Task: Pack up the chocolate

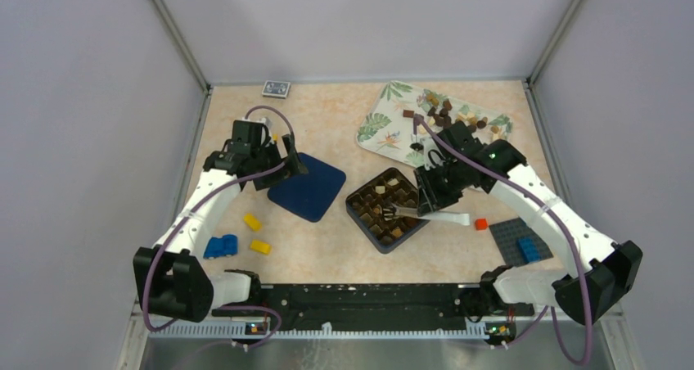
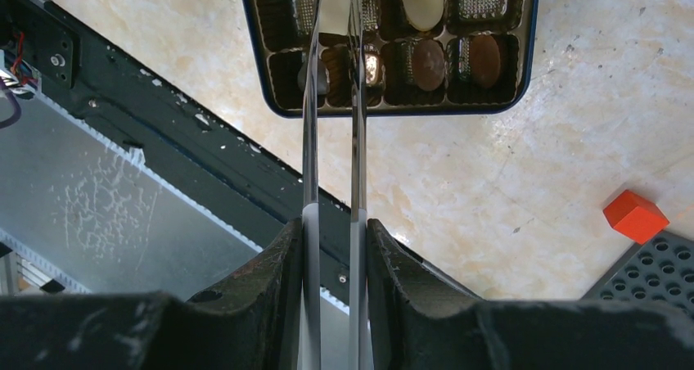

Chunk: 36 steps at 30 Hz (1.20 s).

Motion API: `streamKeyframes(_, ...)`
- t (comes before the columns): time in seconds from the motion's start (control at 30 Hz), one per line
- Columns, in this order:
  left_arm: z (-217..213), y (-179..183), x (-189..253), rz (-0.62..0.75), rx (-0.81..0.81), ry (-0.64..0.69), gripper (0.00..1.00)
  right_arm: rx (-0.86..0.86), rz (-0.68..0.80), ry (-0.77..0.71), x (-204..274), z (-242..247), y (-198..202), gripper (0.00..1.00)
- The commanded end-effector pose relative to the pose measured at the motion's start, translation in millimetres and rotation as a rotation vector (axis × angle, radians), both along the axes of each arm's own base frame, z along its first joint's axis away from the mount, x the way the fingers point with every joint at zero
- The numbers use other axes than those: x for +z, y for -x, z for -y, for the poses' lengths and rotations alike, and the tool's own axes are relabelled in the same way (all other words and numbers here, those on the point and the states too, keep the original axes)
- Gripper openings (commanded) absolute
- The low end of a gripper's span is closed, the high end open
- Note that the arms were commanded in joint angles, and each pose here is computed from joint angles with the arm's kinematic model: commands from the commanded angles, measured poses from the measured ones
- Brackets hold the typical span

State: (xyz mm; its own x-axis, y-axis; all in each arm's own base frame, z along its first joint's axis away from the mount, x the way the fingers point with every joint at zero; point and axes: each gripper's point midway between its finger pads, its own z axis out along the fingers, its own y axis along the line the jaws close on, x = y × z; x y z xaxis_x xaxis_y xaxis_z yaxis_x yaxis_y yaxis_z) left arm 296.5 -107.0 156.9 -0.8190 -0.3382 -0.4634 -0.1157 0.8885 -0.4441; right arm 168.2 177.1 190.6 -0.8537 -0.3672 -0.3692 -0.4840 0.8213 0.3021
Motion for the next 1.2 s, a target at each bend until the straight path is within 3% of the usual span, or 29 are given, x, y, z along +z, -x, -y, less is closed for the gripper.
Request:
streamKeyframes(0.0, -3, -3, 10, 0.041, 0.013, 0.002, 0.99, 0.013, 0.041, -0.039, 4, -10, -7, 0.27)
streamKeyframes(0.67, -3, -8, 12, 0.050, 0.026, 0.002, 0.99, 0.004, 0.046, -0.011, -2, -6, -10, 0.36)
streamKeyframes(0.9, -2, -8, 15, 0.055, 0.030, 0.011, 0.99, -0.013, 0.096, -0.034, 22, -5, -12, 0.08)
streamKeyframes(1.17, -5, -6, 20, 0.069, 0.043, 0.008, 0.99, -0.059, 0.256, -0.065, 62, -6, -38, 0.04)
